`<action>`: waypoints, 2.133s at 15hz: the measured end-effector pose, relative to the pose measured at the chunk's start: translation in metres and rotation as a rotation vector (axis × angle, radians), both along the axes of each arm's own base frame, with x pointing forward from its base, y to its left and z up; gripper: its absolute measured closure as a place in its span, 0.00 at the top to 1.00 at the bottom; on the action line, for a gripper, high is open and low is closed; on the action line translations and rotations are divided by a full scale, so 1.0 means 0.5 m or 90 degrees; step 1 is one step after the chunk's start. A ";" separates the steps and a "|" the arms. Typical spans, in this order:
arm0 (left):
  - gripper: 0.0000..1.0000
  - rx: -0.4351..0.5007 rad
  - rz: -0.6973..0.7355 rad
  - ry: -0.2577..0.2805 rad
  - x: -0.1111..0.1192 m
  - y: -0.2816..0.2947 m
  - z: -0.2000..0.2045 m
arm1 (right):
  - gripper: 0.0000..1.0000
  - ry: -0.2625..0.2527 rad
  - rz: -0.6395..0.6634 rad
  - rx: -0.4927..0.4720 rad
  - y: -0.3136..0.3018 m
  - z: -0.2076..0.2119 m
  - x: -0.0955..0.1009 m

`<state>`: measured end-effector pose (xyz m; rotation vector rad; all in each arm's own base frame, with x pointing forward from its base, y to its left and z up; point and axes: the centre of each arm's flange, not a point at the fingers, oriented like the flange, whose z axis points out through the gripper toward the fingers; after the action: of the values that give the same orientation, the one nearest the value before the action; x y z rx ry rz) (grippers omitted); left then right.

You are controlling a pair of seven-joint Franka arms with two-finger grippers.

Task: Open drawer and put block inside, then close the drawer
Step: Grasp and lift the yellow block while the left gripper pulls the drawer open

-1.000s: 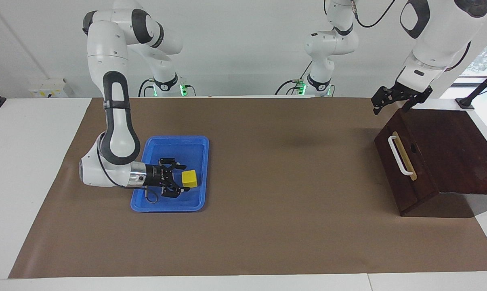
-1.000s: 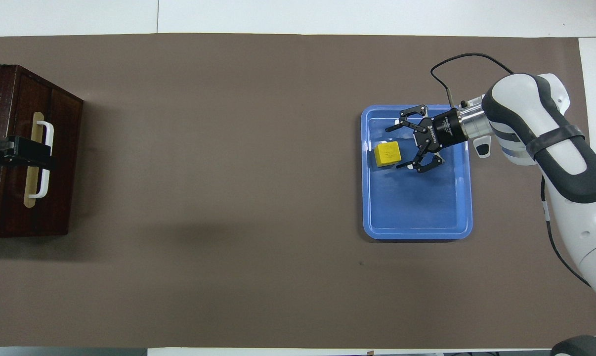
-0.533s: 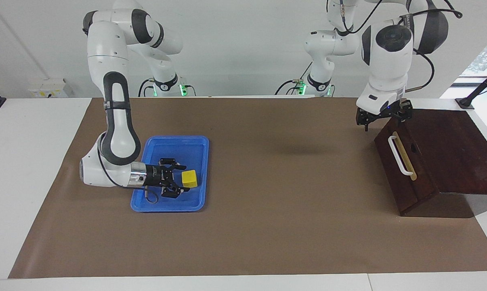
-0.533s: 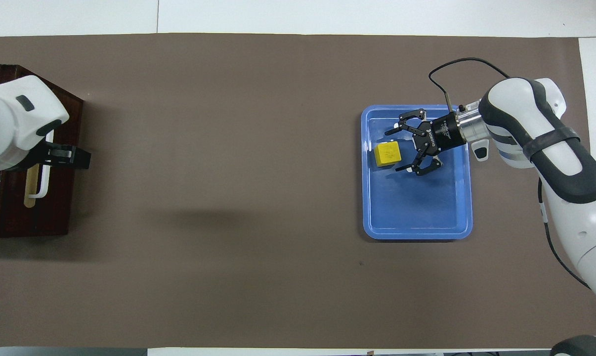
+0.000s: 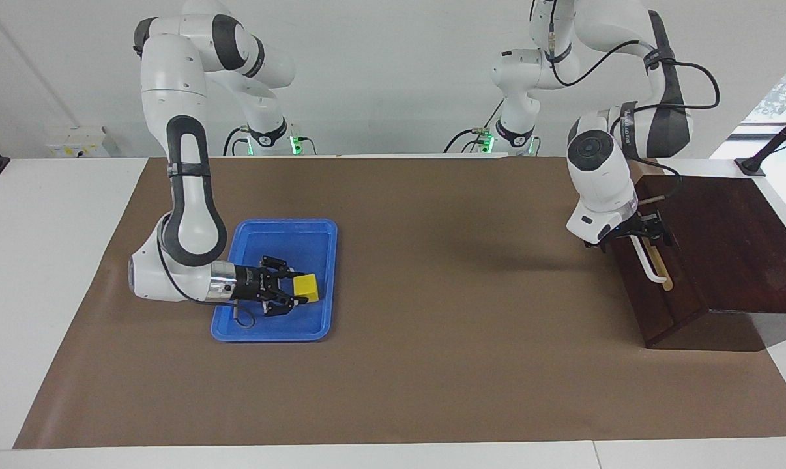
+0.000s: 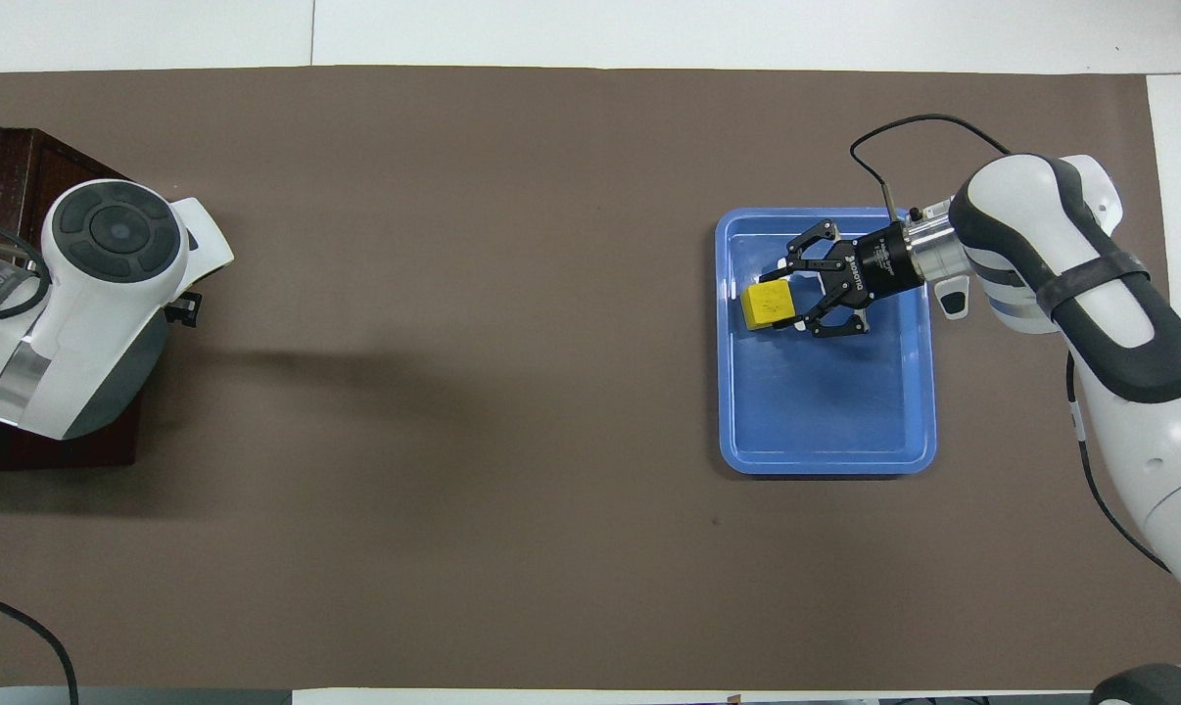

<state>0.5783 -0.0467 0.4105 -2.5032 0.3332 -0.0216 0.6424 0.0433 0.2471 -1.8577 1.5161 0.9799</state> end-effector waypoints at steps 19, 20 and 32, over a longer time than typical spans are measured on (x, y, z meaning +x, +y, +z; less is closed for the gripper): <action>1.00 -0.013 -0.025 0.002 -0.007 0.009 -0.081 | 0.55 -0.022 -0.082 -0.037 0.230 0.530 -0.016; 1.00 -0.013 -0.027 0.002 -0.007 0.006 -0.081 | 0.55 -0.012 -0.085 -0.038 0.254 0.544 -0.020; 1.00 -0.002 -0.092 0.018 -0.032 -0.125 -0.085 | 0.55 0.007 -0.062 -0.036 0.341 0.553 -0.043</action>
<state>0.5625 -0.1091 0.3680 -2.4799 0.5249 -0.0444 0.6211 0.2140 0.5235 -1.8003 1.6412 0.9129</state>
